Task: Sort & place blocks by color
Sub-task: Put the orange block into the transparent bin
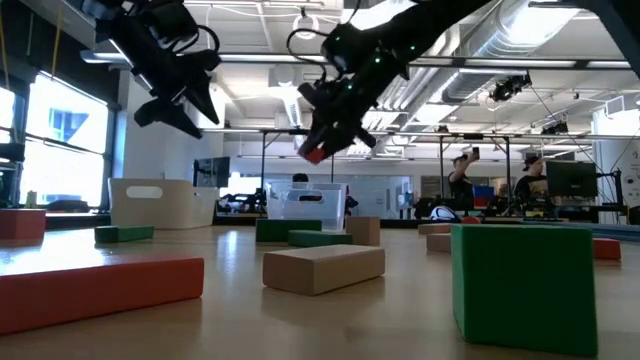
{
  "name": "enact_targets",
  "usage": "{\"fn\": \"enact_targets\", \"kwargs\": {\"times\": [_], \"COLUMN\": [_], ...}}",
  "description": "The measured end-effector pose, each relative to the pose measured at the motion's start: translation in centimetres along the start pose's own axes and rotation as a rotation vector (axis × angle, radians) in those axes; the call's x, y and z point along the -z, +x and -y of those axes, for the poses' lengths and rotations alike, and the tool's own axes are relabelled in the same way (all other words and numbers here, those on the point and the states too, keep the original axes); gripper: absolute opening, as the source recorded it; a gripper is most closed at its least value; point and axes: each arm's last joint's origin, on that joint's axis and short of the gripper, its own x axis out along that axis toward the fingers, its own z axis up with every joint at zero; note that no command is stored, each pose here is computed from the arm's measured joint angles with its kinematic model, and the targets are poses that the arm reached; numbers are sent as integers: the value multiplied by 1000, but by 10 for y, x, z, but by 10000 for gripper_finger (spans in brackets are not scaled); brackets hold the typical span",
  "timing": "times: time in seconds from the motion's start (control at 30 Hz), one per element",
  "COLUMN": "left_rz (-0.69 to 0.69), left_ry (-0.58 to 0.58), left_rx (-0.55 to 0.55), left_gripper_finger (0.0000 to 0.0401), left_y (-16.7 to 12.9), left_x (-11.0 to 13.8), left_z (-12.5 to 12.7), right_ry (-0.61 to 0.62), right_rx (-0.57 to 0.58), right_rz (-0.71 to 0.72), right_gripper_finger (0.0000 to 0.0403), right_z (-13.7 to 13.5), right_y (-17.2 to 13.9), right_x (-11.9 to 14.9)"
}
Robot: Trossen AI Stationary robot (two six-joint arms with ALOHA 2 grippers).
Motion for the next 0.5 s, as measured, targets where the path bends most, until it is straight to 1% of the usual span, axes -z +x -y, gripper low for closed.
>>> {"fn": "enact_targets", "kwargs": {"times": [0.13, 0.37, 0.43, 0.5], "left_rz": [-23, -65, -67, -67], "left_ry": [5, 91, 111, 130], "left_rx": [35, 111, 130, 150], "left_gripper_finger": [225, 225, 225, 225], "left_y": [1, 3, 3, 2], "left_x": [5, 18, 20, 22], "left_z": [11, 34, 39, 44], "right_ry": [-13, -5, -3, -2], "right_rx": [10, 43, 55, 62], "right_rz": [-34, -40, -36, -33], "right_gripper_finger": [104, 108, 134, 168], "right_z": [-5, -3, -1, -1], "right_y": [10, 11, 11, 11], "right_x": [7, 9, 9, 8]}}
